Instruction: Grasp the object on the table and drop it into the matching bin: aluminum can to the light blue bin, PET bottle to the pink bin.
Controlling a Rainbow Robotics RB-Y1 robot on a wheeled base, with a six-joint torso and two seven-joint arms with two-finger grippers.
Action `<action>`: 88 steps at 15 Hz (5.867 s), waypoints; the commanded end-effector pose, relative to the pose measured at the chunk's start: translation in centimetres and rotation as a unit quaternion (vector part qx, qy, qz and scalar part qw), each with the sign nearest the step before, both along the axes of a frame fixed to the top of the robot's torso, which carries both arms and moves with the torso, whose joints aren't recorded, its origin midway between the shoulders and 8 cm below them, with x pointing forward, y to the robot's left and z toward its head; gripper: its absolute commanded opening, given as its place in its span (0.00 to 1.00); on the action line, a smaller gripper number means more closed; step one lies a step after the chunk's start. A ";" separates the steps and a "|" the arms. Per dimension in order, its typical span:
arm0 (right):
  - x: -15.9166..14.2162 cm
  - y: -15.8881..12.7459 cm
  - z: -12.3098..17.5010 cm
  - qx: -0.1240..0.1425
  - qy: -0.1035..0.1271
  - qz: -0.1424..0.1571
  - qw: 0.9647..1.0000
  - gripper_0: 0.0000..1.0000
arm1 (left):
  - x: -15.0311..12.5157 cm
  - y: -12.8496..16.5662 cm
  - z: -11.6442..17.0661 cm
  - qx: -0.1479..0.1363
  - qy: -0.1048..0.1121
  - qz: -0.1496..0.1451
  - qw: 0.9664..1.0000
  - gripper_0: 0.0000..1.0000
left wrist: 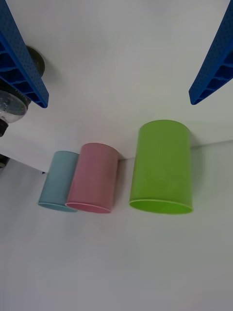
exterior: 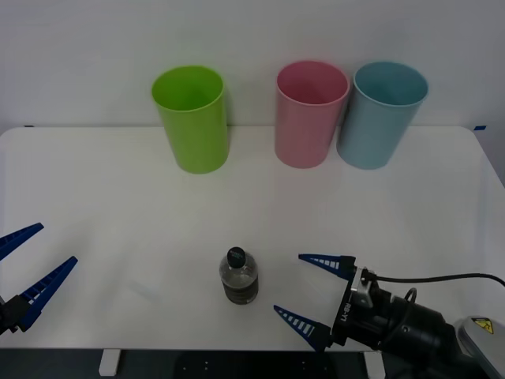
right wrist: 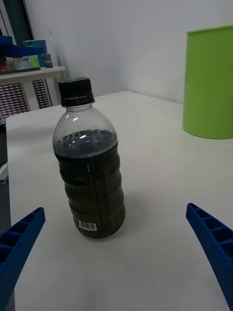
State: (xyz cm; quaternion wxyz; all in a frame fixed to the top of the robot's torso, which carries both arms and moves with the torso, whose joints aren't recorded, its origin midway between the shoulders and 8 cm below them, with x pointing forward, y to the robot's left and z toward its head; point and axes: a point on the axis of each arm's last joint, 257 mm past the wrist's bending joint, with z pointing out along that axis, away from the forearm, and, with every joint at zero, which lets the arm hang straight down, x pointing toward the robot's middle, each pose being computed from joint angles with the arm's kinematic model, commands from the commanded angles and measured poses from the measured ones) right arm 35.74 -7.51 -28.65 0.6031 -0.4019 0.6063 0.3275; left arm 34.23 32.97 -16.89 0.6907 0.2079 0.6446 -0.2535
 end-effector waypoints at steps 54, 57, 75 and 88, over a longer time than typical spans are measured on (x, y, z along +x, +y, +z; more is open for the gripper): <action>10.5 -6.0 13.8 0.117 0.036 -0.094 0.988 0.00 | 0.0 0.0 0.0 0.000 0.000 0.000 1.000 1.00; 10.9 -7.7 16.8 0.140 0.037 -0.101 0.984 0.00 | 0.0 0.0 0.0 0.000 0.000 0.000 1.000 1.00; 18.1 -8.2 30.7 0.153 -0.031 -0.110 0.982 0.00 | 0.0 0.0 0.0 0.000 0.000 0.000 1.000 1.00; 32.9 -6.1 31.0 0.048 -0.055 -0.187 0.980 0.00 | 0.0 0.0 0.0 0.000 0.000 0.000 1.000 1.00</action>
